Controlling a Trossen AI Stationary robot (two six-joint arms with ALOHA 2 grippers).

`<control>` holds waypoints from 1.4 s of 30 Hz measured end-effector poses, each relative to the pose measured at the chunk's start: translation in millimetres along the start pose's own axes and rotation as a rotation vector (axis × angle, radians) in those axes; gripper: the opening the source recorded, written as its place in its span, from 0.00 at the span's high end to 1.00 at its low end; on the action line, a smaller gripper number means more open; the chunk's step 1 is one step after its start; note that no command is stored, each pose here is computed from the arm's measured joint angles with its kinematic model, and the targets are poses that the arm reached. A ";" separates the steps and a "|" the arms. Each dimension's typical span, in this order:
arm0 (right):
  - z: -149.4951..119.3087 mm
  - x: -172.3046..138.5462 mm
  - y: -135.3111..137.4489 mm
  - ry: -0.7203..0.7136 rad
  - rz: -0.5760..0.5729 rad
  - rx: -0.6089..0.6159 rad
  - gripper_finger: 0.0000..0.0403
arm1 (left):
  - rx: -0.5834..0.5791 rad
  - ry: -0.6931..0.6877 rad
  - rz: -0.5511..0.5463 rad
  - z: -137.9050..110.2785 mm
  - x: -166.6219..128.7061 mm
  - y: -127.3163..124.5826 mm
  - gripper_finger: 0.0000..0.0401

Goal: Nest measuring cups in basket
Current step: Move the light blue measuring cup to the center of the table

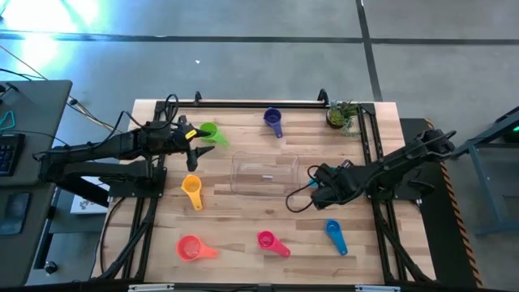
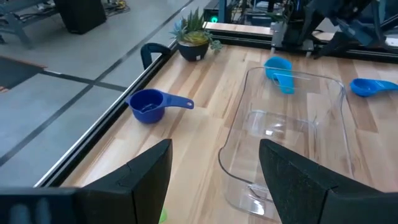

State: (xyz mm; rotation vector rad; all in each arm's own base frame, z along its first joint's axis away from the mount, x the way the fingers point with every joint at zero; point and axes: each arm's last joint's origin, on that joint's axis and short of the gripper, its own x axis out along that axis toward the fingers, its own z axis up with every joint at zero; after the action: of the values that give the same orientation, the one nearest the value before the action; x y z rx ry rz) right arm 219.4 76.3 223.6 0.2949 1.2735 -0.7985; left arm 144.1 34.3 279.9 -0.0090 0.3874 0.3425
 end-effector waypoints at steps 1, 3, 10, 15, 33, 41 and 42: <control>0.5 2.5 1.1 0.007 -0.013 -0.003 0.40 | 0.000 0.000 0.000 0.0 0.0 0.0 0.42; 1.8 8.0 3.4 0.021 -0.041 -0.005 0.40 | 0.000 0.000 0.001 0.0 0.0 0.0 0.42; 1.2 25.2 10.4 0.104 -0.131 -0.055 0.40 | 0.000 0.000 0.001 0.0 0.1 0.0 0.42; -2.0 30.3 11.5 0.179 -0.160 -0.176 0.40 | -0.001 0.000 0.002 0.0 0.0 0.1 0.42; 5.2 30.5 1.0 0.246 -0.146 -0.563 0.40 | -0.039 -0.071 0.003 6.9 -0.2 0.2 0.42; -9.4 33.2 -21.1 0.269 -0.124 -0.531 0.40 | -0.039 -0.076 0.003 7.4 -0.2 0.2 0.42; -12.5 34.2 -26.1 0.264 -0.112 -0.511 0.40 | -0.039 -0.076 0.003 7.4 -0.2 0.2 0.42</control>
State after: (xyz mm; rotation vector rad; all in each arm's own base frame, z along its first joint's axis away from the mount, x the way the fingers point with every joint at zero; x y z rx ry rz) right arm 195.1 53.0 194.0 -0.0879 1.7047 -0.5110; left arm 146.6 35.0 286.8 -0.0333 0.3060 0.3527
